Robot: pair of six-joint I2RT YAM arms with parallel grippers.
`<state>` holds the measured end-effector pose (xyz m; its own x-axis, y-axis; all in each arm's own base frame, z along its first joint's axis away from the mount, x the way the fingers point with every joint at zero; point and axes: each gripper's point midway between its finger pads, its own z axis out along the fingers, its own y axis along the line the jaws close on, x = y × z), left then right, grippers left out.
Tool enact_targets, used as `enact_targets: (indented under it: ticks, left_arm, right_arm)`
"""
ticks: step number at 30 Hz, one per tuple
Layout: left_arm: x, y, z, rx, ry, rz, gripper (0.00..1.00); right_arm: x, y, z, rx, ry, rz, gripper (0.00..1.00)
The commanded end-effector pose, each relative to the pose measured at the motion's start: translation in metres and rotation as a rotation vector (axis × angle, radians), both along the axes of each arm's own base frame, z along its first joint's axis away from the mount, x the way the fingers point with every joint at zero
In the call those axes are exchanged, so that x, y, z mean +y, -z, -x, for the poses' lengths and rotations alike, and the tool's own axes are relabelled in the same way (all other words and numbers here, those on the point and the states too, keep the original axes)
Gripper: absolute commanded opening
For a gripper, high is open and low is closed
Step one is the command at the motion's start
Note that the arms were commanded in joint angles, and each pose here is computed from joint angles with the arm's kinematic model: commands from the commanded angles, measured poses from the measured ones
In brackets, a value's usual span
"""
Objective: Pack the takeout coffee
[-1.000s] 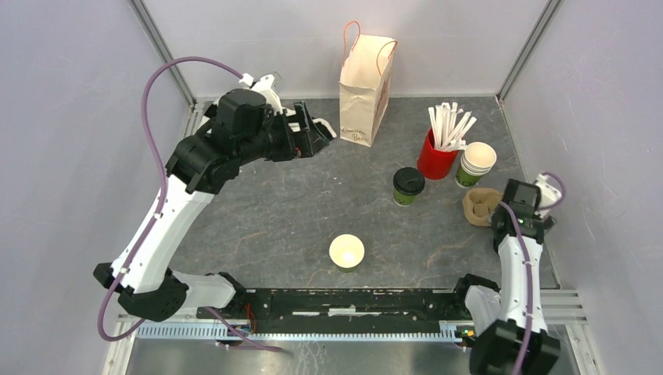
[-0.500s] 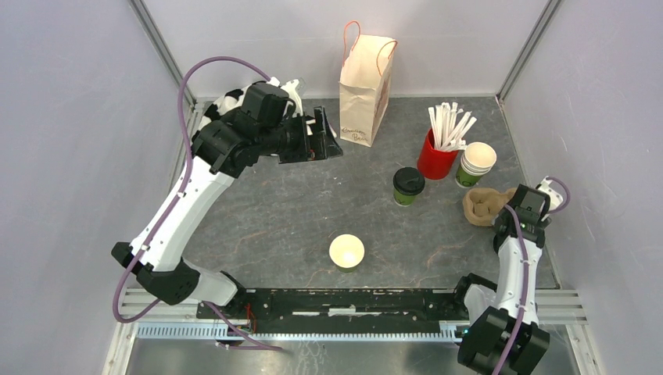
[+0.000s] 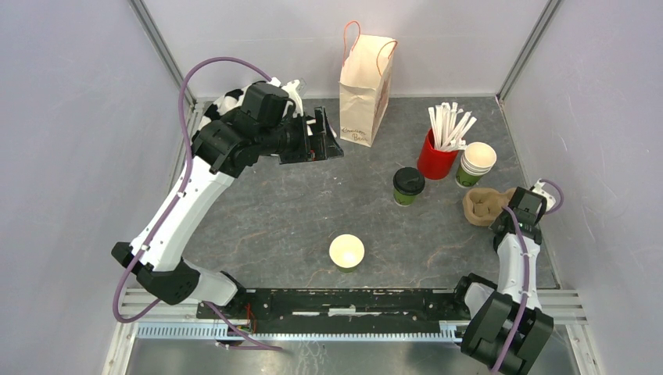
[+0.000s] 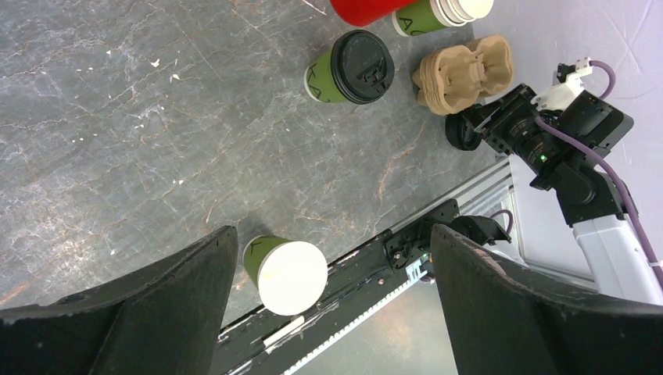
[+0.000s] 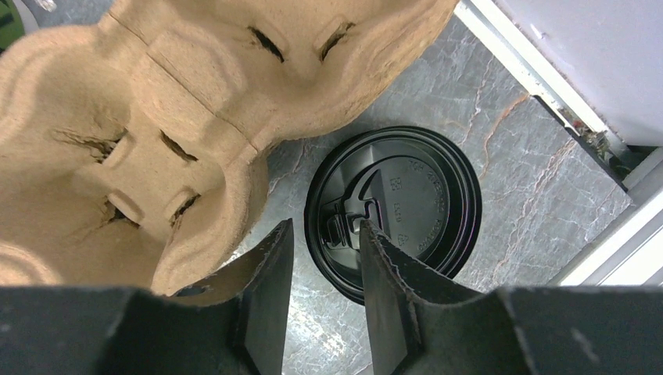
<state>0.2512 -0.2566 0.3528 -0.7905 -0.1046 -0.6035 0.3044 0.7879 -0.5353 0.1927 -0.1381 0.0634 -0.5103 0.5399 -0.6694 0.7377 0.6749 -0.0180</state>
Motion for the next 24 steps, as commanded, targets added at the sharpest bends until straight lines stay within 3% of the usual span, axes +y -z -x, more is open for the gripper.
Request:
enact_targets:
  ticks: [1,24]
  left_arm:
    - [-0.0006,-0.0147,0.0011,-0.045,0.019,0.020,0.98]
    - [-0.0032,-0.0075,-0.0018,-0.038,0.033,0.002,0.98]
  right_arm:
    - [-0.0071,-0.0058,-0.0104,-0.032,-0.009,0.025,0.37]
    - [-0.0092,-0.0044,-0.0103,-0.016,-0.023,0.037,0.07]
